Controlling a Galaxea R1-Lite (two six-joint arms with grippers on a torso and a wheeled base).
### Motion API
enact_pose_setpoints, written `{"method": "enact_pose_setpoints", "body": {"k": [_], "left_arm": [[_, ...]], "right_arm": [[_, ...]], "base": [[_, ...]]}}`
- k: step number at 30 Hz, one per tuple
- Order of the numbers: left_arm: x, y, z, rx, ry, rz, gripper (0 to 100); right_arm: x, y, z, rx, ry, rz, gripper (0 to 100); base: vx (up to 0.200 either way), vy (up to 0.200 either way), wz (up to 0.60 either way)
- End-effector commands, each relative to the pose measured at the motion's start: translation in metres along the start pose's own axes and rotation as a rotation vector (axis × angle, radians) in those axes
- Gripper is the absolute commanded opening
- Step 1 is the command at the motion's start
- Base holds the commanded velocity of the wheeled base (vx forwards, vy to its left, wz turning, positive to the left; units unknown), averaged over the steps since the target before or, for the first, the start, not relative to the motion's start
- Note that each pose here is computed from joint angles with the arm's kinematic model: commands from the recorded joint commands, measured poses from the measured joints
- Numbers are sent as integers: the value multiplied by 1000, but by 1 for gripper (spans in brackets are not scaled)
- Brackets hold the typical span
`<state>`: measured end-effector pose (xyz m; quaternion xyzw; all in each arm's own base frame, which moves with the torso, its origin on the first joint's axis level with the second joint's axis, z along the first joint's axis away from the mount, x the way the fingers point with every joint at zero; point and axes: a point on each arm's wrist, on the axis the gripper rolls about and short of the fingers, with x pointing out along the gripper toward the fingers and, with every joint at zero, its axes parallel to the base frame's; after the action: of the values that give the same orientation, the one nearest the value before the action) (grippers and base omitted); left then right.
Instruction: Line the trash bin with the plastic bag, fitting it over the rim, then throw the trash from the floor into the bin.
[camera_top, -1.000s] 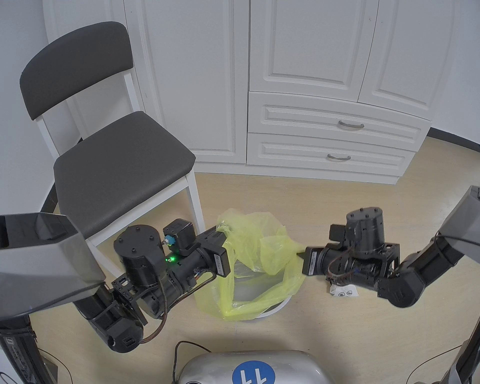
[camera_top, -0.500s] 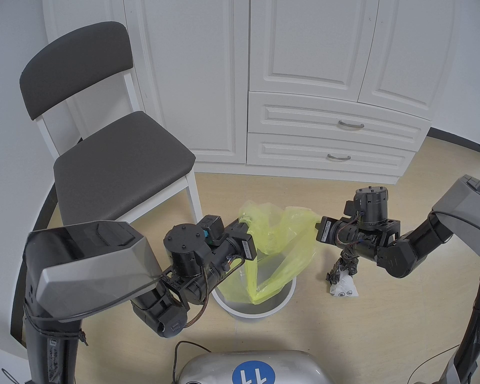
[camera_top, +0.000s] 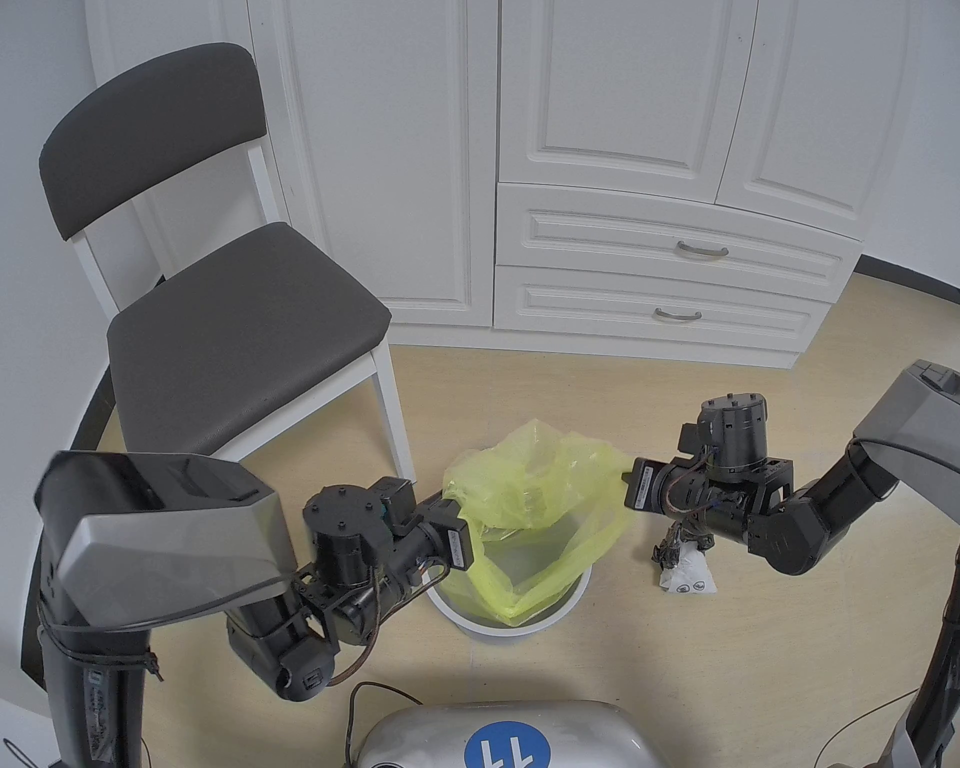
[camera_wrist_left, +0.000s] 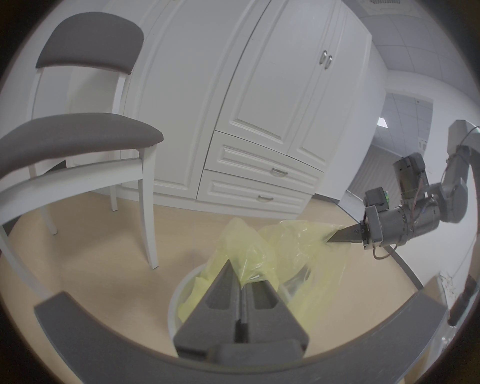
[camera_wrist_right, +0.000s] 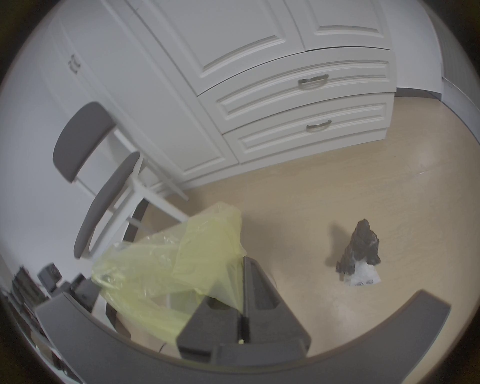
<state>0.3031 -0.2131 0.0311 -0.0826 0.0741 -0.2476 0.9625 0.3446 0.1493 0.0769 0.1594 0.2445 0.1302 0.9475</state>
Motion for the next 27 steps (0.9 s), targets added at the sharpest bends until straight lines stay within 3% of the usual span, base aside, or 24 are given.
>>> {"method": "enact_pose_setpoints", "body": {"k": [1, 2, 7, 18, 24, 27], "left_arm": [[-37, -5, 28, 42, -4, -41, 0], [-48, -2, 31, 88, 12, -49, 0], [-61, 2, 32, 151, 50, -44, 0], [-54, 10, 5, 168, 292, -31, 0], [-30, 22, -13, 153, 316, 4, 0], [-6, 34, -23, 94, 299, 42, 0]], "right_arm": [[-37, 25, -4, -75, 54, 50, 0], [-46, 33, -9, -94, 89, 64, 0], [-52, 39, -16, -115, 161, 59, 0], [-17, 30, -40, -113, 329, 36, 0], [13, 22, -51, -47, 364, -7, 0], [36, 15, -49, 54, 340, -32, 0]], "base": [[0, 0, 0], [0, 0, 0], [0, 0, 0], [0, 0, 0], [0, 0, 0], [0, 0, 0]]}}
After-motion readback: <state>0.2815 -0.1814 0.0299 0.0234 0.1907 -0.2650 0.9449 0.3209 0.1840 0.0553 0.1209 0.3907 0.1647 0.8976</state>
